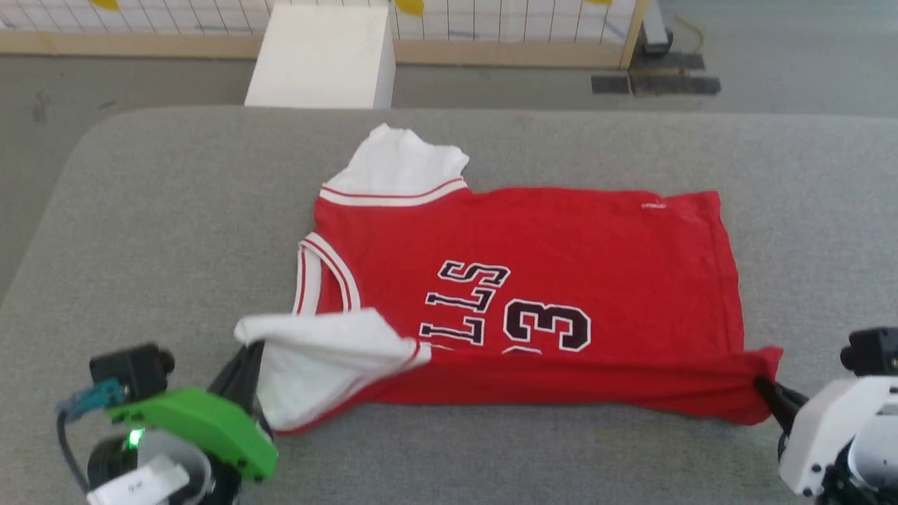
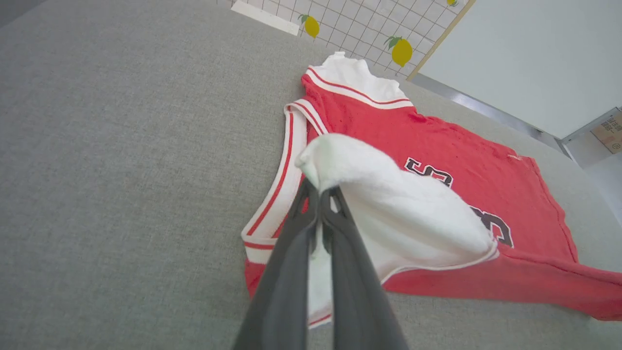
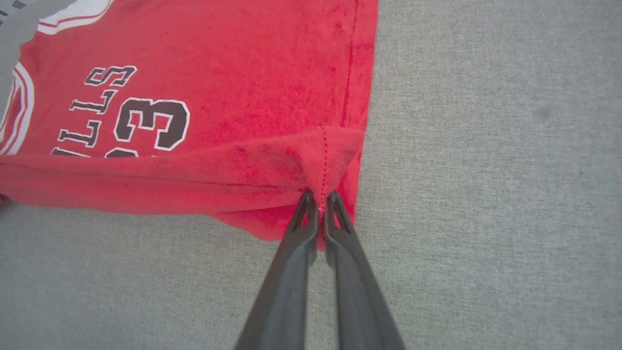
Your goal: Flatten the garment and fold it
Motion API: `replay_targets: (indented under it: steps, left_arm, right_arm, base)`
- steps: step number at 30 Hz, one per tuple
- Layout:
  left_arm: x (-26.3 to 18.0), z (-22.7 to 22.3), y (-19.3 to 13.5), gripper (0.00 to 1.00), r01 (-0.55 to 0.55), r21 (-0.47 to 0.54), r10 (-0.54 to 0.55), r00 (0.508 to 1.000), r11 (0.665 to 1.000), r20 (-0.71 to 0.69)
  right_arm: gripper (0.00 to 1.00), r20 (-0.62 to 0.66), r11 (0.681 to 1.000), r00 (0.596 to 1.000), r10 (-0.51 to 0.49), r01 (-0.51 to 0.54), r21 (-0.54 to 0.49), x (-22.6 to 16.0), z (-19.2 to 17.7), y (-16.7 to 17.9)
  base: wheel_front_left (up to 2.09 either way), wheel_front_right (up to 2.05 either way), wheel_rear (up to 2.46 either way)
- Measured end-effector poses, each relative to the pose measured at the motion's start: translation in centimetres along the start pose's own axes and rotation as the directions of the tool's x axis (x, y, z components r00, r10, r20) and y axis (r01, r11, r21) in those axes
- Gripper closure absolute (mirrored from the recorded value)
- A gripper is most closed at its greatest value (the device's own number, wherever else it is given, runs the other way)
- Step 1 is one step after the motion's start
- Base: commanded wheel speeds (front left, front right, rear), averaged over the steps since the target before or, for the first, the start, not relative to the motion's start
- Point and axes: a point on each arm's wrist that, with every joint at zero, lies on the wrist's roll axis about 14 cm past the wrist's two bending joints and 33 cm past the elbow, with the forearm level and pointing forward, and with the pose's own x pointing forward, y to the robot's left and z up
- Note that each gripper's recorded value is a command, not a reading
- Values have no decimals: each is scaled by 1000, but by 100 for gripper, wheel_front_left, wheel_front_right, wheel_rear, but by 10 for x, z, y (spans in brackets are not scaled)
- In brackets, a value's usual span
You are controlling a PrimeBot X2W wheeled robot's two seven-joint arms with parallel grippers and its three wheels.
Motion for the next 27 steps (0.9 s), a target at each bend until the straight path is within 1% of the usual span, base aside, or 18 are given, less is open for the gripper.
replay_targets:
  steps: [6, 10, 18, 19, 20, 21, 24, 27]
  left_arm:
    - [41, 8, -9, 100, 57, 55, -59, 998, 997, 34]
    - [68, 8, -5, 100, 59, 52, -61, 997, 997, 48]
    - [99, -35, 13, 100, 34, 33, -33, 998, 999, -53]
    - [101, -39, 14, 71, 32, 31, -30, 998, 999, -60]
    - [103, -42, 15, 24, 32, 29, -30, 997, 999, -64]
    - [105, -42, 15, 0, 32, 29, -30, 998, 999, -58]
    - [106, -37, 17, 0, 27, 33, -25, 999, 999, -41]
    - [101, -25, 20, 0, 11, 65, -10, 1000, 998, -12]
  right_arm:
    - [100, -42, 1000, 999, -11, 10, -10, 24, 5, 3]
    - [100, -82, 1000, 996, -26, 25, -13, 42, 4, 2]
    - [100, -212, 998, 976, -52, 47, -29, 69, -19, -1]
    - [100, -216, 999, 975, -51, 46, -29, 70, -20, 0]
    - [29, -211, 999, 976, -49, 43, -30, 72, -19, 0]
    - [0, -208, 999, 977, -48, 43, -30, 73, -17, 0]
    - [0, -188, 999, 982, -36, 33, -20, 72, -13, 4]
    - [0, -143, 999, 989, -40, 41, -1, 65, -3, 1]
  base:
    - [0, 0, 0]
    - [0, 0, 0]
    - [0, 0, 0]
    - [0, 0, 0]
    - [0, 0, 0]
    - [0, 0, 0]
    - [0, 0, 0]
    - [0, 0, 0]
